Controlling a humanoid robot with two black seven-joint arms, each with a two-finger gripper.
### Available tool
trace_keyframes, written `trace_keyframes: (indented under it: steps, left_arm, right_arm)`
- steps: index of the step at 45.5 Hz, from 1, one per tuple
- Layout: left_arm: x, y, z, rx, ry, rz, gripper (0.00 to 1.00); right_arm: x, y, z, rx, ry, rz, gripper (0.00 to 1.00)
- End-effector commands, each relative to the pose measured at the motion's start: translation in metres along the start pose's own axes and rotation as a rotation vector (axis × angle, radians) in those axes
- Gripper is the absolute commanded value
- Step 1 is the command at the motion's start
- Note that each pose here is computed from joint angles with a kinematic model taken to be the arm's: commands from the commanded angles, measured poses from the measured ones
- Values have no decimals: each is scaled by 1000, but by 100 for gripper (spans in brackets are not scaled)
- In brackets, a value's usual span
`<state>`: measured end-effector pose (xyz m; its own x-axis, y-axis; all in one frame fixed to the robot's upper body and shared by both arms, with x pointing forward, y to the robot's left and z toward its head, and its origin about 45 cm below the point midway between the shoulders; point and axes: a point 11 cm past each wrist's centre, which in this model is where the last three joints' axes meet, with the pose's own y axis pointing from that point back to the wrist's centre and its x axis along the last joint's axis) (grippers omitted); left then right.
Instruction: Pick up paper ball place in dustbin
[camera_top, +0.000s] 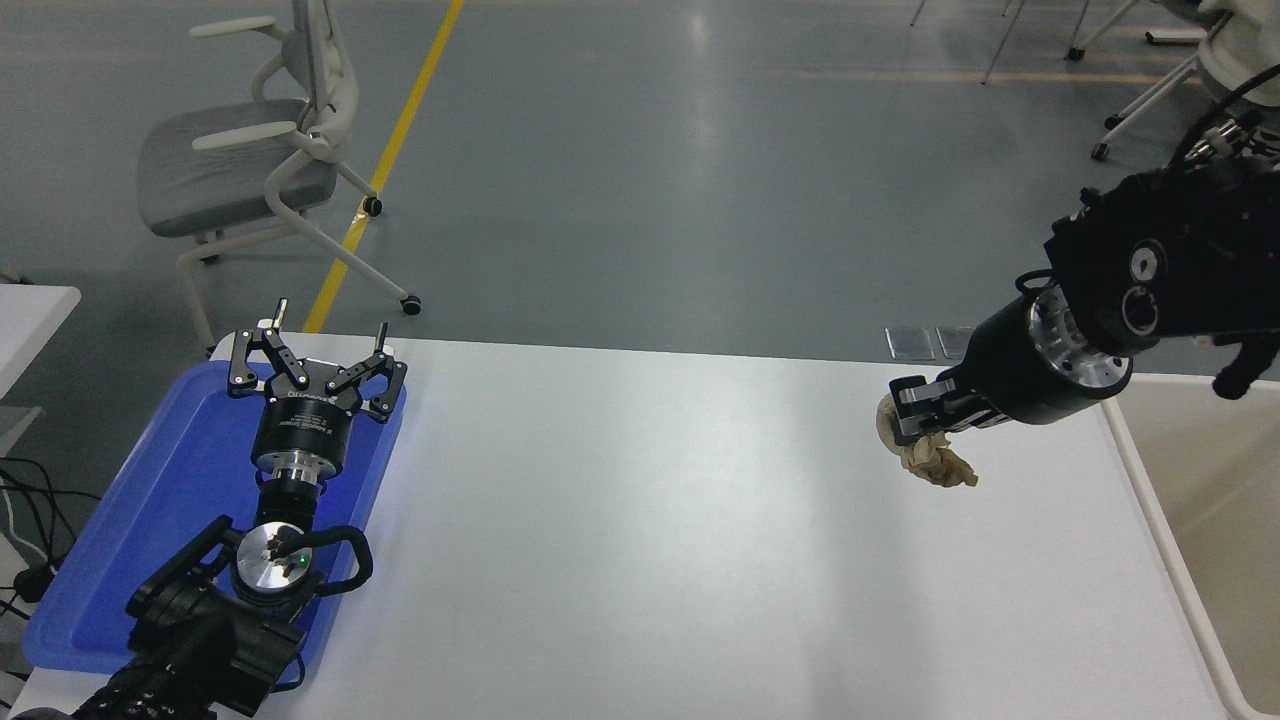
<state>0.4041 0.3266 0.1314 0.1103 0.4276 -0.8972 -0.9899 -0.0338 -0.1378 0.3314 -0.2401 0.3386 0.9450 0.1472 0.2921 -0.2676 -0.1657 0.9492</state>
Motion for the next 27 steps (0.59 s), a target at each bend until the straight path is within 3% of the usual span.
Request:
trace_keyframes:
  steps: [1,10,27]
  left_arm:
    - [0,0,0,0,0,0,100]
    - [0,0,0,0,0,0,100]
    - [0,0,0,0,0,1,100]
  right_arm:
    - [2,17,9,-30,4,-2,0]
    - [-2,29,51,-105,15,3,0]
    - [-39,37,197,-299,-99,-52,0]
